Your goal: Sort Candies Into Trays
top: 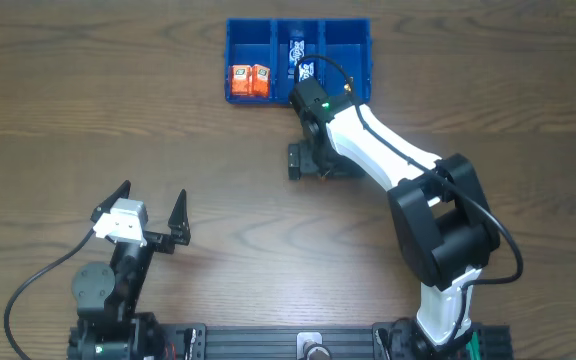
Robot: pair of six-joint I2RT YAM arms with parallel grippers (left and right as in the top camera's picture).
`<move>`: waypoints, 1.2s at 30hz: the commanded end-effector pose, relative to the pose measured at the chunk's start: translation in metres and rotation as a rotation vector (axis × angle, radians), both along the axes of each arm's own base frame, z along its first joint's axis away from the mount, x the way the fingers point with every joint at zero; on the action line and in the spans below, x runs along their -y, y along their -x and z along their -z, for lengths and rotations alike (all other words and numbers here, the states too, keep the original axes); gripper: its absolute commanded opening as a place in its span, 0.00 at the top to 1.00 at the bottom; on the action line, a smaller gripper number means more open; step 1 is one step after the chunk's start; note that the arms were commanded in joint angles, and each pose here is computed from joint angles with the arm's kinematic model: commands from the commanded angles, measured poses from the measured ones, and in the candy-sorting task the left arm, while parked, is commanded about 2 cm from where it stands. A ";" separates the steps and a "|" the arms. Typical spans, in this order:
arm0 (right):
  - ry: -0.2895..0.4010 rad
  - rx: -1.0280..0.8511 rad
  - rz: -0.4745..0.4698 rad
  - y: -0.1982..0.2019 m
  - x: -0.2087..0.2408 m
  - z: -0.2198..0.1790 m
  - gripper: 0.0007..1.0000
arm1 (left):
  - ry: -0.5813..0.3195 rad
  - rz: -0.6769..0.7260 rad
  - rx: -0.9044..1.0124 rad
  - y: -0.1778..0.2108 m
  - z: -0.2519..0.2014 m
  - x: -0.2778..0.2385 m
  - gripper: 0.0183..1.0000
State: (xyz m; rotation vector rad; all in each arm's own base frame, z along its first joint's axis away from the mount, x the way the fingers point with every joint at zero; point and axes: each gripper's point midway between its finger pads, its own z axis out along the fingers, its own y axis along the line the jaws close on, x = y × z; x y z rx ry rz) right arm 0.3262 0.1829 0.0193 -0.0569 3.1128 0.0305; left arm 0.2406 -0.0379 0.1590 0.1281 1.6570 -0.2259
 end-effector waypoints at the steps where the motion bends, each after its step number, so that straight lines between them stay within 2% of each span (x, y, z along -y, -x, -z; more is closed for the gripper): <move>1: 0.041 0.009 0.030 -0.004 0.006 0.011 0.00 | 0.003 0.012 -0.044 0.001 0.016 0.002 0.00; 9: 0.050 -0.009 0.031 -0.005 0.005 0.027 0.02 | 0.003 0.012 -0.044 0.001 0.016 0.002 0.00; 10: 0.051 -0.009 0.031 -0.005 0.005 0.028 0.05 | 0.003 0.012 -0.044 0.001 0.016 0.002 0.00; 14: 0.043 0.004 0.043 -0.010 0.006 0.028 0.35 | 0.003 0.012 -0.044 0.001 0.016 0.002 0.00; 16: 0.045 0.013 0.062 -0.012 0.008 0.028 0.45 | 0.003 0.012 -0.044 0.001 0.016 0.002 0.00; 26: 0.057 0.019 0.065 -0.013 0.010 0.028 0.70 | 0.003 0.012 -0.044 0.001 0.016 0.002 0.00; 31: 0.086 0.030 0.066 -0.015 0.015 0.028 0.73 | 0.003 0.012 -0.044 0.001 0.016 0.002 0.00; 36: 0.081 0.042 0.070 -0.018 0.015 0.027 0.79 | 0.003 0.012 -0.044 0.001 0.016 0.002 0.00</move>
